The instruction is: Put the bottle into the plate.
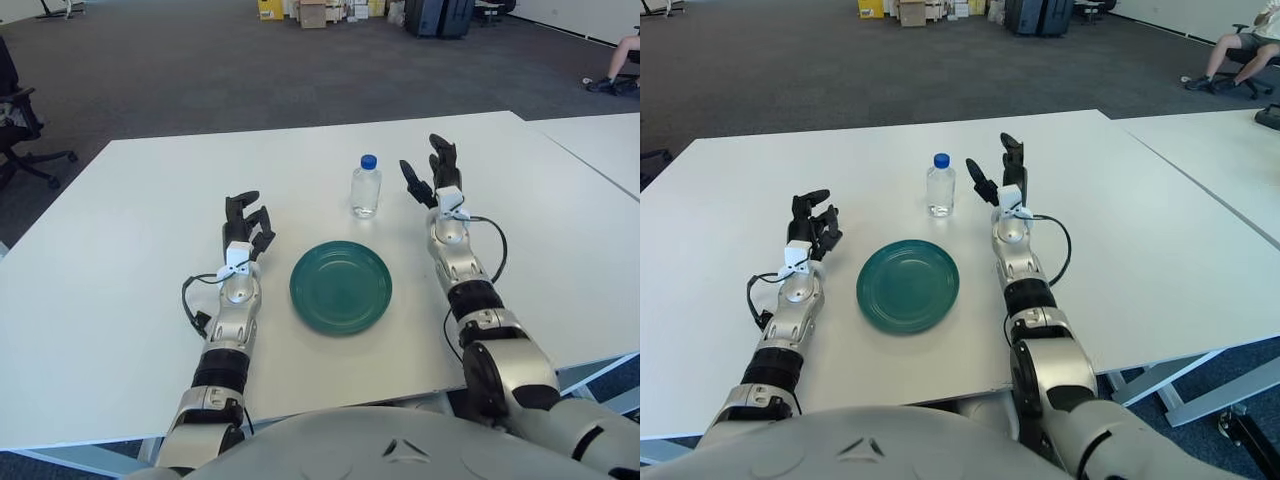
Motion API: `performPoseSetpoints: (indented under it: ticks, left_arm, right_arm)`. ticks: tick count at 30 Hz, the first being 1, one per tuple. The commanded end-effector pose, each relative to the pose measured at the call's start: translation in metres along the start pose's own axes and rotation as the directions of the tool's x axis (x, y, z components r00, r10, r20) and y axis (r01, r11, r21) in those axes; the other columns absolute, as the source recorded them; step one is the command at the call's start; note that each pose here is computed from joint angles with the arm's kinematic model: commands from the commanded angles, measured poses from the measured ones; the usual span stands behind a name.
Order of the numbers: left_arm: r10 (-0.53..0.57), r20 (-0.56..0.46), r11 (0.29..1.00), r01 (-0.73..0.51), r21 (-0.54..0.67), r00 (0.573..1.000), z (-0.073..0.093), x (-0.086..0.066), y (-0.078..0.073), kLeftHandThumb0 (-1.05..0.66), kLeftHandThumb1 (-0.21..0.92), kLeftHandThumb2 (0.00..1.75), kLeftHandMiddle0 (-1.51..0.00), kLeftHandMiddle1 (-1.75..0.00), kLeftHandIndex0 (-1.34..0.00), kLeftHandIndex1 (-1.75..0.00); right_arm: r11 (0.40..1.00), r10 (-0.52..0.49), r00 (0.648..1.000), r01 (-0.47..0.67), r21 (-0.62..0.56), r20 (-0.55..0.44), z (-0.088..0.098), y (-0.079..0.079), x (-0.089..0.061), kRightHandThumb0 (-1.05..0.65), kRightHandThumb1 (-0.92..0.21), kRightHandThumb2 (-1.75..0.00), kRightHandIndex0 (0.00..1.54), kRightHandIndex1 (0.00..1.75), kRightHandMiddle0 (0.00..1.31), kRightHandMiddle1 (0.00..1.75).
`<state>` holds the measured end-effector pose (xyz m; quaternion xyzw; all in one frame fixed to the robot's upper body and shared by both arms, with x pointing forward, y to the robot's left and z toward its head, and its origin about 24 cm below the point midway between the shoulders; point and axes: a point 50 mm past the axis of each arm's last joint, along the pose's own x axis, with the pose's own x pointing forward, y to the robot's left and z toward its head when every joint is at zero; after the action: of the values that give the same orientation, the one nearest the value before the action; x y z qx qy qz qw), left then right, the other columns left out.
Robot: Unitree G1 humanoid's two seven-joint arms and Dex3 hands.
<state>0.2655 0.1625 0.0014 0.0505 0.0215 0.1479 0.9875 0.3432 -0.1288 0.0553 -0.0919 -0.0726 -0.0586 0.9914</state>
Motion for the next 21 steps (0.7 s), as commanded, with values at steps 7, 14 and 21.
performPoseSetpoints:
  ticks: [7, 14, 21]
  left_arm:
    - [-0.003, 0.025, 1.000, 0.003, 0.008, 1.000, 0.007, 0.007, -0.001, -0.58, 0.92, 0.77, -0.47, -0.59, -0.16, -1.11]
    - [-0.008, 0.030, 1.000, 0.008, 0.007, 1.000, 0.007, 0.006, -0.002, -0.58, 0.92, 0.77, -0.47, -0.59, -0.18, -1.12]
    - [-0.009, 0.026, 1.000, 0.009, 0.002, 1.000, 0.007, 0.006, -0.004, -0.57, 0.92, 0.76, -0.47, -0.59, -0.18, -1.12]
  right_arm:
    - [0.983, 0.142, 0.988, -0.134, -0.128, 0.057, 0.019, 0.028, 0.018, -1.04, -0.92, -0.20, 0.00, 0.00, 0.00, 0.00]
    - [0.970, 0.203, 0.977, -0.191, -0.150, 0.072, 0.027, 0.048, 0.021, -1.05, -0.92, -0.18, 0.00, 0.00, 0.00, 0.00]
    - [0.952, 0.248, 0.968, -0.238, -0.191, 0.027, 0.031, 0.059, 0.028, -1.05, -0.92, -0.15, 0.00, 0.00, 0.00, 0.00]
